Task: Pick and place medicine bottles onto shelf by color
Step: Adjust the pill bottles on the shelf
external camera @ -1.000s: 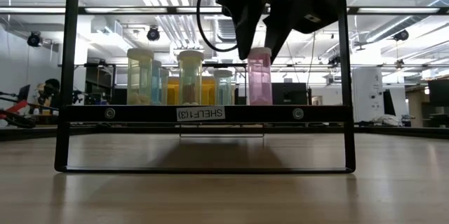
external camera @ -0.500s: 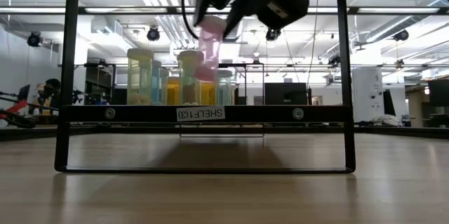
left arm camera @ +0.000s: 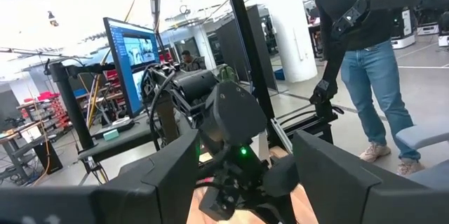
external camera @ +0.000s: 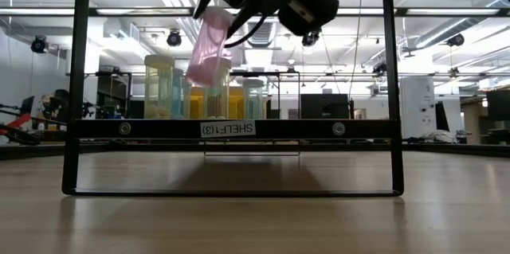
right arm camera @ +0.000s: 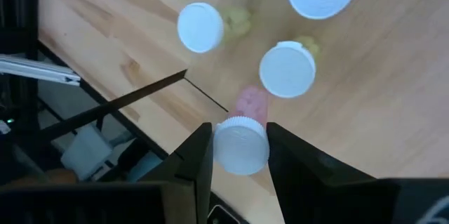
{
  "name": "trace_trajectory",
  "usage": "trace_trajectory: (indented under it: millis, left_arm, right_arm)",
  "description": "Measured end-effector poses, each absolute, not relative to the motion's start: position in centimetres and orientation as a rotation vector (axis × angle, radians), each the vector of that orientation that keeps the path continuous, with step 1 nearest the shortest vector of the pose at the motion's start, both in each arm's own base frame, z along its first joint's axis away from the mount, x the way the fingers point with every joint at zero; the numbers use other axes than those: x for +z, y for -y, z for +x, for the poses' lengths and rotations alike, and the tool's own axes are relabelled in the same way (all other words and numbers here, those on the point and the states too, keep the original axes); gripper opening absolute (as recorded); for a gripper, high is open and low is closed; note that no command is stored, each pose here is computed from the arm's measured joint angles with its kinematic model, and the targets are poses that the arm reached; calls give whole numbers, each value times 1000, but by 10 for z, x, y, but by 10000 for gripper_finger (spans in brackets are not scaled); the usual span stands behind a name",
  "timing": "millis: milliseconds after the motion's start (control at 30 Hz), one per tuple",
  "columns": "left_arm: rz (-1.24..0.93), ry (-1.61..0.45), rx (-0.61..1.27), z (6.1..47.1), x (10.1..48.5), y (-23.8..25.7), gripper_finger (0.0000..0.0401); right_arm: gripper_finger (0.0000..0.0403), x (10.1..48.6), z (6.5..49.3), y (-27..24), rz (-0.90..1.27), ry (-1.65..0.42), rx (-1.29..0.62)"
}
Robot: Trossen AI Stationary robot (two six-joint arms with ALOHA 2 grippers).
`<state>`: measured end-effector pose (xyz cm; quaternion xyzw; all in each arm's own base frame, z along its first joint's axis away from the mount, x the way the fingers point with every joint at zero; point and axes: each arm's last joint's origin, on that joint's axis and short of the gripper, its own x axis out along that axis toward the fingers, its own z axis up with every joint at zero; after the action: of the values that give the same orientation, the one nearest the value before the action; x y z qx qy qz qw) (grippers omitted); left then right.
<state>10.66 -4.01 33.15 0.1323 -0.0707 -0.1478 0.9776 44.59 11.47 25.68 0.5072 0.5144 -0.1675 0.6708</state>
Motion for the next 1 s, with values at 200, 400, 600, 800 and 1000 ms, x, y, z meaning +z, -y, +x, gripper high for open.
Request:
trace_trajectory:
  millis: [200,400,600,800,1000]
  left_arm:
    - [267,141,-298,107,331,40,212]
    - [268,140,-298,107,331,40,212]
    - [268,140,-298,107,331,40,212]
    - [268,141,-298,107,331,40,212]
    - [268,140,-298,107,331,40,212]
  right_arm:
    - [107,246,448,-119,1124,-1187,-373]
    - [107,244,444,-119,1088,-1227,-386]
    - [107,241,436,-121,1034,-1299,-433]
    - [107,241,435,-123,1020,-1297,-422]
    - [137,238,436,-124,1016,-1297,-427]
